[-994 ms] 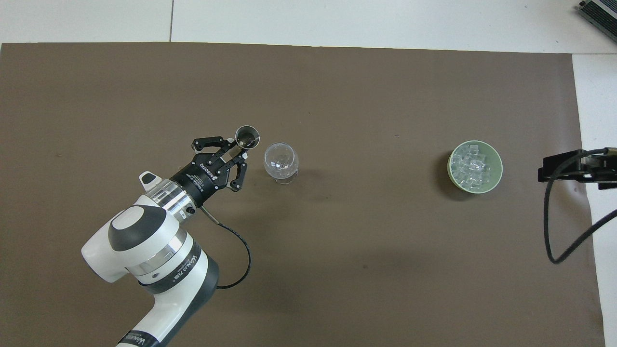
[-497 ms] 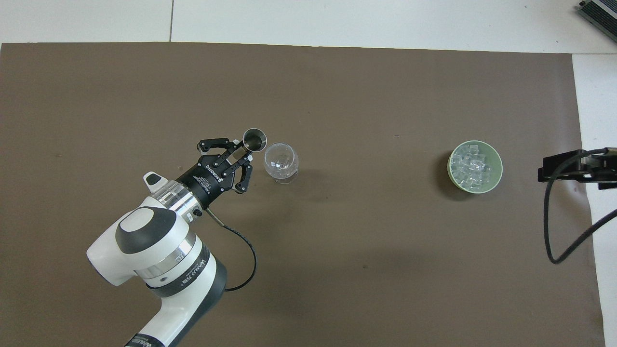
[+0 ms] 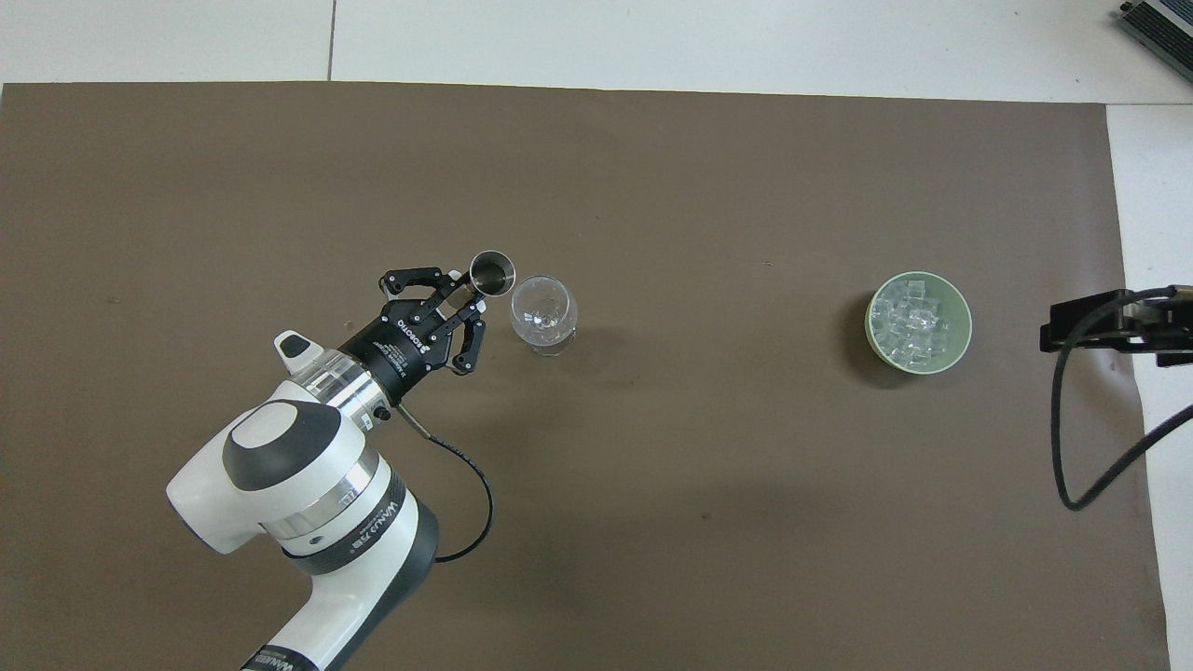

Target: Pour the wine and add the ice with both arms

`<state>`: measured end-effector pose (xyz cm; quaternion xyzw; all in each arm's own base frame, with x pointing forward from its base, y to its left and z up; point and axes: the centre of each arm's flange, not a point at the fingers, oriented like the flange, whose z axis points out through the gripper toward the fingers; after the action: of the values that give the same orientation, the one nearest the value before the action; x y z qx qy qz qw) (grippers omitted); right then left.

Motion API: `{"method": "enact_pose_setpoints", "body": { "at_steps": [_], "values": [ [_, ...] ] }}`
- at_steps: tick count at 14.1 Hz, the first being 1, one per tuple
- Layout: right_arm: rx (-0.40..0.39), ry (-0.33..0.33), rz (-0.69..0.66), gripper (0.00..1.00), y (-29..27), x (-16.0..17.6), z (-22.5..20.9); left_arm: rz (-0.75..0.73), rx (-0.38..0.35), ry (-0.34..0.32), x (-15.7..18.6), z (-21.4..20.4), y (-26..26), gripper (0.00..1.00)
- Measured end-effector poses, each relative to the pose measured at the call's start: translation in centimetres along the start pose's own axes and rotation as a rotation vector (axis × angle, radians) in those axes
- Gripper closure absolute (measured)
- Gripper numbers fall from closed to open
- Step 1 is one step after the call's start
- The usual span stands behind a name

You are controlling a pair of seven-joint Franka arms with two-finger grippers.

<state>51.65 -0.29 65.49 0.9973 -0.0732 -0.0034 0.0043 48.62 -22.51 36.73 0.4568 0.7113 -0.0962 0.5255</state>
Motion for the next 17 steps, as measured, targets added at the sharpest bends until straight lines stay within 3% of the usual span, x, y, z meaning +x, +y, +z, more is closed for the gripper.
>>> {"method": "enact_pose_setpoints", "body": {
  "at_steps": [17],
  "values": [
    [0.0, 0.0, 0.0, 0.0, 0.0, 0.0, 0.0, 0.13, -0.009, 0.028, -1.5, 0.0, -0.3, 0.79]
  ]
}}
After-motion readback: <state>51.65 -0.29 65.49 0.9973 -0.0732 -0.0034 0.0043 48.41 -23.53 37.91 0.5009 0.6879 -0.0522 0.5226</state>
